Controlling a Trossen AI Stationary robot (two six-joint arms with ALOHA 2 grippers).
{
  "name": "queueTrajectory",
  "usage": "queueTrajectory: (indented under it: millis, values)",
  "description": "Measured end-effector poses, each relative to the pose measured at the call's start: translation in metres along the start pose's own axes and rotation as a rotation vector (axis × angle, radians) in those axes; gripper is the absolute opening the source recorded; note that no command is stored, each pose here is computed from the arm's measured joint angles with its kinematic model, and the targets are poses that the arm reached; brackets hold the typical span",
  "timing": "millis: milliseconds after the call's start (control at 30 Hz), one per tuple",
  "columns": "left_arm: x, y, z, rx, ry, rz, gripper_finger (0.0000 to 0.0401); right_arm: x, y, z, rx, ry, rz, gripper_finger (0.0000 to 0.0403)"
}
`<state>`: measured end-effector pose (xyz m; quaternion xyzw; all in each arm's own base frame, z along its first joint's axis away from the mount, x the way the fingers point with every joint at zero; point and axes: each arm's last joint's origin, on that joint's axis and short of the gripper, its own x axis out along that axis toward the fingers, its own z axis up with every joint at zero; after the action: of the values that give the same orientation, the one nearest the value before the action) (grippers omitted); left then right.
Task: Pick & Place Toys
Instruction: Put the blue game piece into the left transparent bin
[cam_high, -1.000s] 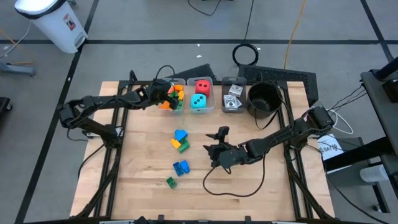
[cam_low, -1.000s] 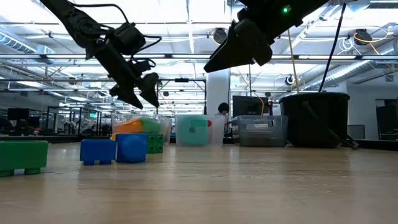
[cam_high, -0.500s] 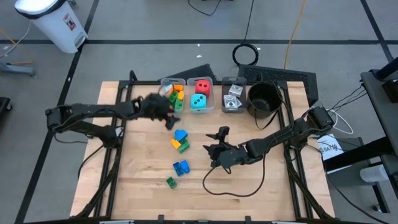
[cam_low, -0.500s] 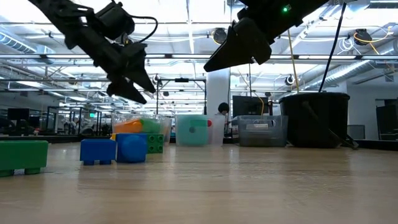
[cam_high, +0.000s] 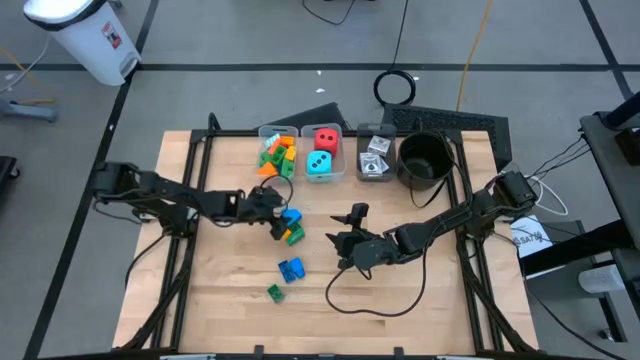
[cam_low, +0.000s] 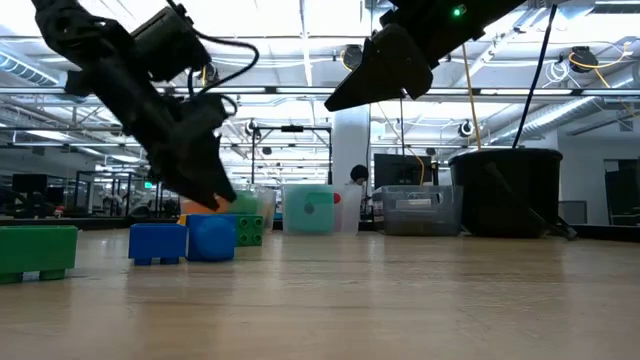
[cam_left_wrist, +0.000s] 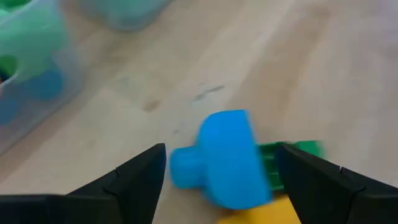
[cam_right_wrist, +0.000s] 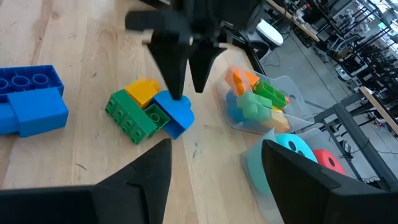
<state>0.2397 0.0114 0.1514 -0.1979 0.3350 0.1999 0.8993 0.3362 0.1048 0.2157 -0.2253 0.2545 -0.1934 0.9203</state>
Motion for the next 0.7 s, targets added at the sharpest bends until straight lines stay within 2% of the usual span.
queueTrajectory:
  millis: [67,167,333,500,700]
  values:
    - [0.005,-0.001,-0.005,-0.002,0.006,0.053,0.0305,0.0,0.0,0.0,0.001,0.0,0.0,0.0217]
    - [0.014,-0.002,-0.011,-0.012,0.026,0.066,0.0305,0.0,0.0,0.0,0.001,0.0,0.0,0.0217]
    - [0.029,-0.008,-0.015,-0.019,0.062,-0.075,0.0305,0.0,0.0,0.0,0.001,0.0,0.0,0.0215]
    - [0.046,-0.016,-0.017,-0.003,0.034,-0.22,0.0305,0.0,0.0,0.0,0.002,0.0,0.0,0.0217]
    - [0.062,-0.02,-0.018,0.031,0.028,-0.244,0.0305,0.0,0.0,0.0,0.002,-0.001,0.0,0.0213]
